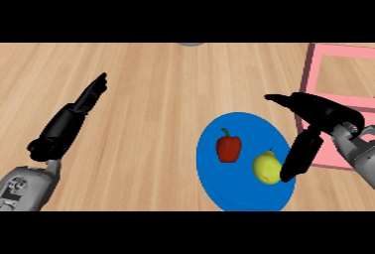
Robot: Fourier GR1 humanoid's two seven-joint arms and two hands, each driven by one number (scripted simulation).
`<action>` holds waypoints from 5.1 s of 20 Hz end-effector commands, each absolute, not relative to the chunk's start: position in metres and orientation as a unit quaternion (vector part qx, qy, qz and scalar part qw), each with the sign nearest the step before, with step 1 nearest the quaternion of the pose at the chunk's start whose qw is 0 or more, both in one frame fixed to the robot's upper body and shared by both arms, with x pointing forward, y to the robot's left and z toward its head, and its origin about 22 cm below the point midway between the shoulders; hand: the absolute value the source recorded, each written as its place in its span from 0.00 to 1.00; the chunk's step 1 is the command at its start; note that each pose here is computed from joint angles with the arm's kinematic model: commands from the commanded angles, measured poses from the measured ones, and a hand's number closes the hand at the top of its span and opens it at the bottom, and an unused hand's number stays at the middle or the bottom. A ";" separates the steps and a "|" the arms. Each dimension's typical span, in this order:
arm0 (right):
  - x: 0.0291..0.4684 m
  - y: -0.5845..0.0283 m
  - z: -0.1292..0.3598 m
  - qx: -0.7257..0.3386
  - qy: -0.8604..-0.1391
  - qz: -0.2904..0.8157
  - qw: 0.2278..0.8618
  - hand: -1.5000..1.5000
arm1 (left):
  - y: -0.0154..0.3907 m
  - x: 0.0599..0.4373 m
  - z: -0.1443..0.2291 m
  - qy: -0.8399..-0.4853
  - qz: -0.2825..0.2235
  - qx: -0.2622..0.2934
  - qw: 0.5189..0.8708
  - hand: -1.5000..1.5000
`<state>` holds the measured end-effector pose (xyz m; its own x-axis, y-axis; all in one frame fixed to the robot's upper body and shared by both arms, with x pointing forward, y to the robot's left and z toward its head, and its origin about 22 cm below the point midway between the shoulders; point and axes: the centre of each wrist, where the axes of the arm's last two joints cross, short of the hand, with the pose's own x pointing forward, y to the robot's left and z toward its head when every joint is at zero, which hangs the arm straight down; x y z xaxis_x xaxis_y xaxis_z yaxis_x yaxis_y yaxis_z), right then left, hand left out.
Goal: Pick the pear from the plate and place it in the cardboard box
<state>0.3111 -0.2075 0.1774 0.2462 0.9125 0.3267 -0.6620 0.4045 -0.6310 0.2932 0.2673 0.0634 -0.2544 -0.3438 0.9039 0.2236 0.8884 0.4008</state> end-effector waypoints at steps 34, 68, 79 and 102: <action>0.310 -0.197 0.078 -0.256 -0.198 0.548 0.771 0.00 | 0.251 0.300 0.064 -0.754 -0.232 0.033 0.614 0.50; 0.148 -0.151 0.147 -0.033 -0.710 0.686 0.156 1.00 | 0.273 0.275 0.050 -0.750 -0.214 0.056 0.623 0.50; 0.145 -0.228 0.176 -0.139 -0.798 0.515 0.279 1.00 | 0.289 0.277 0.062 -0.755 -0.210 0.069 0.617 0.50; 0.277 -0.418 0.201 -0.265 -0.612 0.577 0.471 1.00 | 0.260 0.305 0.083 -0.764 -0.241 0.026 0.597 0.50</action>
<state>0.2657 -0.3936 0.2109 -0.4666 0.8336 0.2954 -0.0996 0.2824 -0.9541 0.2996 0.2602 0.0768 -0.2731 -0.3318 0.9030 0.2371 0.8865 0.3974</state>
